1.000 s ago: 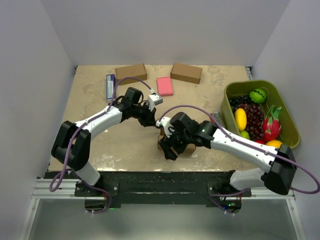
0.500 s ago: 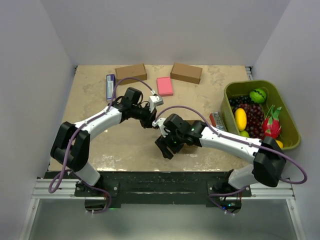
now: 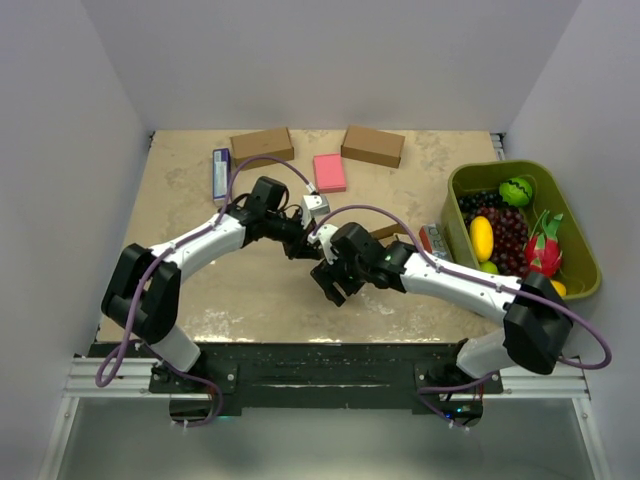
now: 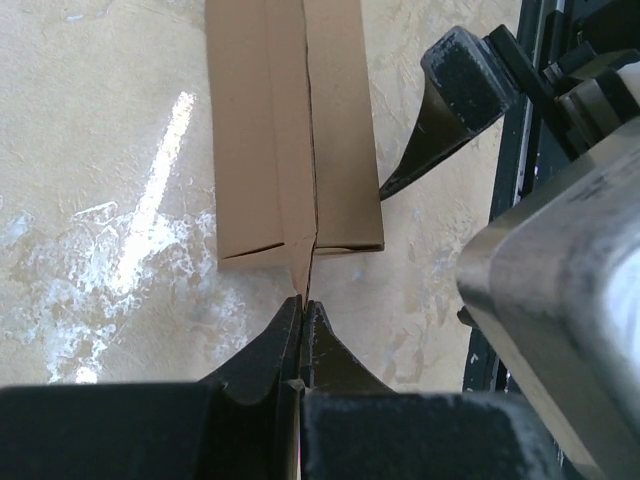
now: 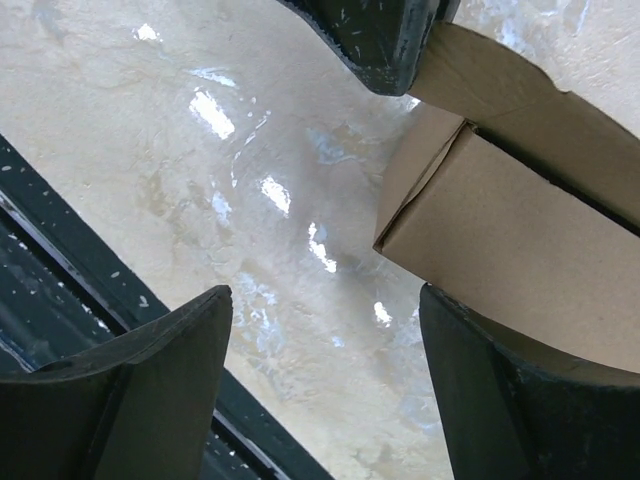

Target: Fold the paper box

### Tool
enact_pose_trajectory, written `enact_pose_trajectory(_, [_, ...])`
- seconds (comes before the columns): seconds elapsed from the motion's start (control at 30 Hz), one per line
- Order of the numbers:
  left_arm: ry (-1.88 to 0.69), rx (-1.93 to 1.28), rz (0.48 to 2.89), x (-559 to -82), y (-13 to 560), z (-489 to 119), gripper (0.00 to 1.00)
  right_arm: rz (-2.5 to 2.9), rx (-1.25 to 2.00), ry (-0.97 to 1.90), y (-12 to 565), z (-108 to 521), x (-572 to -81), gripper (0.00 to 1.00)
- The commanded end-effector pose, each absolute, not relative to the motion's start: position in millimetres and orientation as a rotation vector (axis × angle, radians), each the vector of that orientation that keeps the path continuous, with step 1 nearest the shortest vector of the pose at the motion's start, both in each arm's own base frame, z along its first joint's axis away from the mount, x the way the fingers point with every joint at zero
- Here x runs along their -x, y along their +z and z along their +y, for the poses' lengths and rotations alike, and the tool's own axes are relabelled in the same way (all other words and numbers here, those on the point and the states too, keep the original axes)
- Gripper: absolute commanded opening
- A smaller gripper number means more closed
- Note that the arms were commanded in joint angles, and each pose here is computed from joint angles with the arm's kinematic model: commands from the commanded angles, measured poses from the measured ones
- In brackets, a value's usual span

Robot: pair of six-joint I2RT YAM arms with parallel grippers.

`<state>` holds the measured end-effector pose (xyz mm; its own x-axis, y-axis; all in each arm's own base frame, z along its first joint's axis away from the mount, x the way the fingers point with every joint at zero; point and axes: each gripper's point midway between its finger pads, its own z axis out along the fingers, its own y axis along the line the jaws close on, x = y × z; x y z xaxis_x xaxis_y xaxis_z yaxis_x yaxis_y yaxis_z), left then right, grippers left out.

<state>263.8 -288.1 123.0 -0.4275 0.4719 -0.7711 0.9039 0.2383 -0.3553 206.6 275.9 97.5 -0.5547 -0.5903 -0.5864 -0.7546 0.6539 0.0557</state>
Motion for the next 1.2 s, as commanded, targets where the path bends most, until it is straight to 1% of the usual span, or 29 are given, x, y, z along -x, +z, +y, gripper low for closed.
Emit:
enact_pose_trajectory(0.0, [-1.123,-1.275,1.982,-256.5,129.3,-292.0,0.00,2.187,1.017,0.400,116.3,290.1,-236.0,0.81])
enact_pose_trajectory(0.1, [-1.029,-1.211,2.076,-269.9,116.9,-284.2,0.00,2.150,1.043,0.471,137.8,295.9,-229.2,0.85])
enact_pose_trajectory(0.13, [-1.023,-1.204,2.085,-273.0,116.6,-283.3,0.00,2.146,1.047,0.478,142.4,295.2,-227.4,0.92])
enact_pose_trajectory(0.2, [-1.031,-1.201,2.105,-274.0,113.4,-280.8,0.00,2.114,1.105,0.457,153.4,288.6,-223.9,0.98])
enact_pose_trajectory(0.23, [-1.035,-1.205,2.095,-275.4,116.1,-281.8,0.00,2.084,1.106,0.455,165.7,284.6,-222.4,0.99])
enact_pose_trajectory(0.4, [-1.088,-1.225,2.056,-270.6,126.3,-278.2,0.00,1.969,1.080,0.396,205.3,270.4,-228.3,0.99])
enact_pose_trajectory(0.57, [-1.119,-1.230,2.033,-267.6,133.2,-274.0,0.00,1.985,0.934,0.229,215.3,252.1,-252.6,0.99])
enact_pose_trajectory(0.73, [-1.163,-1.272,2.042,-258.7,133.7,-269.1,0.00,1.900,1.103,0.265,222.6,263.0,-246.5,0.99])
enact_pose_trajectory(0.83, [-1.158,-1.273,2.022,-257.8,140.1,-264.1,0.00,1.859,1.243,0.177,206.8,260.9,-255.4,0.99])
enact_pose_trajectory(0.97, [-1.155,-1.274,1.991,-255.6,147.7,-261.8,0.00,1.836,1.247,0.160,204.3,259.8,-276.3,0.99])
enact_pose_trajectory(1.17, [-1.161,-1.276,1.994,-253.4,147.8,-260.7,0.00,1.786,1.290,0.261,202.0,260.9,-294.5,0.99])
